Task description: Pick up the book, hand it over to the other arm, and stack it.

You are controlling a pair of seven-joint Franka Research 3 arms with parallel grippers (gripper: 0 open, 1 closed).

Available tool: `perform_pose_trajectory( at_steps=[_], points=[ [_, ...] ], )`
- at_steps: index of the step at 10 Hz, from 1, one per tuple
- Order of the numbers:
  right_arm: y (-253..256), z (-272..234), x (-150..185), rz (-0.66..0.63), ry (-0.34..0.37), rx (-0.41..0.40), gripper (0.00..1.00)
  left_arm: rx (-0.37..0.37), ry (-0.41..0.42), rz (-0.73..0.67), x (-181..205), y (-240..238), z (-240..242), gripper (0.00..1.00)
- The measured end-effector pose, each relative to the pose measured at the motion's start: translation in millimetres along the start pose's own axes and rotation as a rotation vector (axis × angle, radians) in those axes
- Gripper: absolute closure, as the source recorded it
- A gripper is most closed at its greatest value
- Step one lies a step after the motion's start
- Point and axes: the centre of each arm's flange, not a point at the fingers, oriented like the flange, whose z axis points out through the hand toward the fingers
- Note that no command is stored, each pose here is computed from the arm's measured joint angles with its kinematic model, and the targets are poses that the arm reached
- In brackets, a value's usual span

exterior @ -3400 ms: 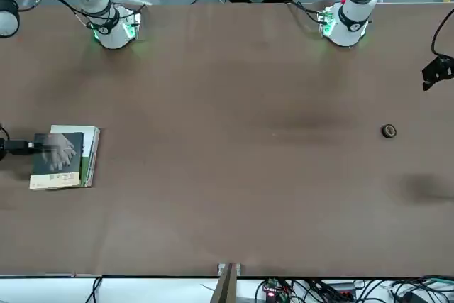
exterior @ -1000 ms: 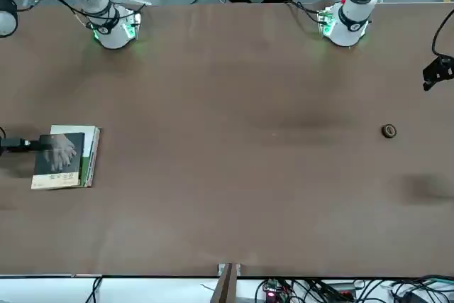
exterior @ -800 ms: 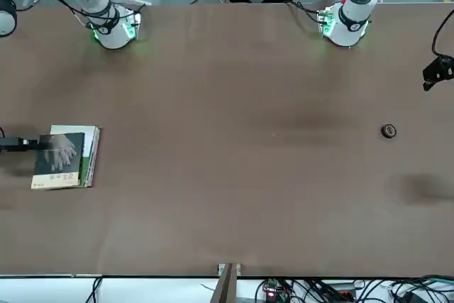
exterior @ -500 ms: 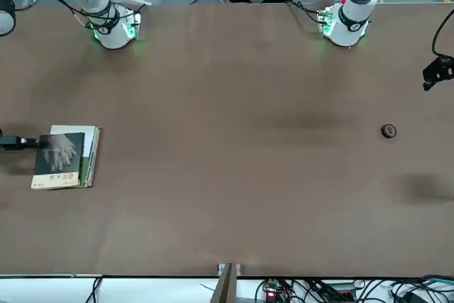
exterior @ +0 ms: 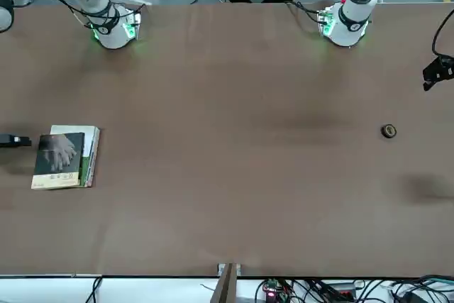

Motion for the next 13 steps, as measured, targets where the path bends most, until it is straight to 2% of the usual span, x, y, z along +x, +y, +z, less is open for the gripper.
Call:
perform_pose_trajectory(
  at_steps=[3, 5, 8, 10, 13],
  points=[
    [-47.4, -26.4, 3.5, -0.017, -0.014, -0.124, 0.00, 0.000, 0.000, 0.001, 0.0, 0.0, 0.1, 0.00],
    [-78.8, -33.5, 13.9, -0.053, -0.030, -0.255, 0.00, 0.000, 0.000, 0.001, 0.0, 0.0, 0.1, 0.00],
    [-108.2, -36.5, 35.4, -0.112, -0.011, -0.460, 0.00, 0.001, 0.006, 0.001, 0.8, -0.1, -0.3, 0.00],
    [-121.5, -38.3, 43.1, -0.137, 0.008, -0.526, 0.00, 0.002, 0.021, -0.011, 4.1, -0.5, -1.4, 0.00],
    [-127.8, -39.3, 45.3, -0.147, 0.014, -0.549, 0.00, 0.001, 0.044, -0.038, 19.2, -3.2, -8.1, 0.00]
  ],
)
